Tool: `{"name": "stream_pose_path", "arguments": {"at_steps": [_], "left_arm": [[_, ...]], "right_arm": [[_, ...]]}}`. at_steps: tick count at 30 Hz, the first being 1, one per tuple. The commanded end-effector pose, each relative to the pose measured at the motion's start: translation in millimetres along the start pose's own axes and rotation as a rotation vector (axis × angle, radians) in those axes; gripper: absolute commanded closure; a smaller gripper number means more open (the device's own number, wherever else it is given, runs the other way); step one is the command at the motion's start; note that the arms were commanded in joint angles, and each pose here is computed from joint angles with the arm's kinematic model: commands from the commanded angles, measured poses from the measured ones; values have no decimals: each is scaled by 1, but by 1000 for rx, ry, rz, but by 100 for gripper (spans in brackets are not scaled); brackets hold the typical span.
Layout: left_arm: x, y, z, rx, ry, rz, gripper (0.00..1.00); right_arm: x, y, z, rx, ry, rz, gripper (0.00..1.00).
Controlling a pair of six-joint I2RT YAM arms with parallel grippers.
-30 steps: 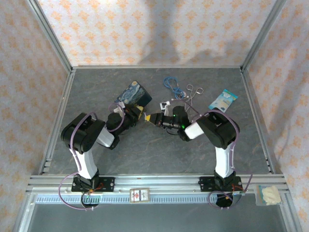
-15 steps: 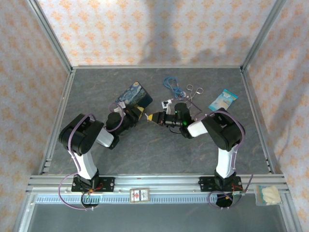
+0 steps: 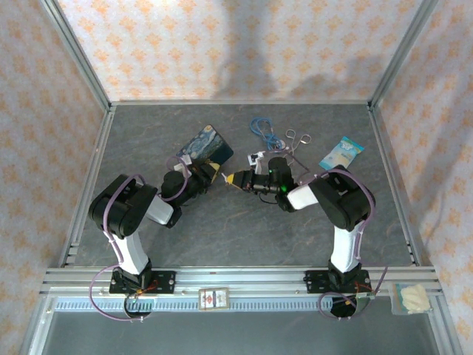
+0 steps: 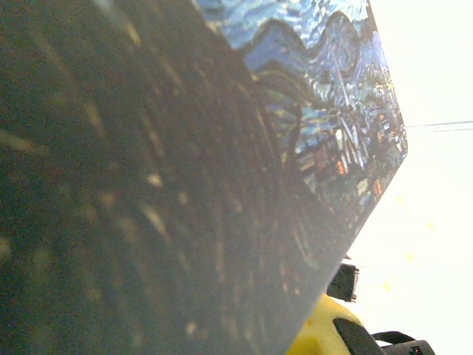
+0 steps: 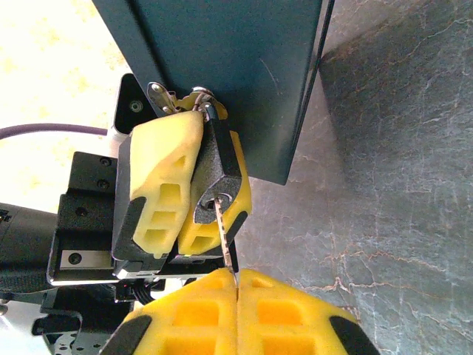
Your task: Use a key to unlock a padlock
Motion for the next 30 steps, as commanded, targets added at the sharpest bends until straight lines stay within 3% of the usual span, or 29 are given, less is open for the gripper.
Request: {"name": "stream_pose_path", "arguments": {"at_steps": [1, 30], "left_arm": [[0, -2, -18, 63, -44, 33, 100], [1, 1, -17, 63, -44, 27, 100]], "right_arm": [[-6, 5, 4, -24, 47, -40, 100], [-8, -4, 14, -82, 45, -43, 100]]}}
Point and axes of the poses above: each hand's point on the last joint's axis, 136 mm out from that joint toward the fingers, its own y axis back along the fingers, its own z axis along the line the jaws close on, x = y × z, the point moved 10 cm from there along y, back along the fingers, and after that the axes turned 13 degrees about y, right-handed, at the moved point
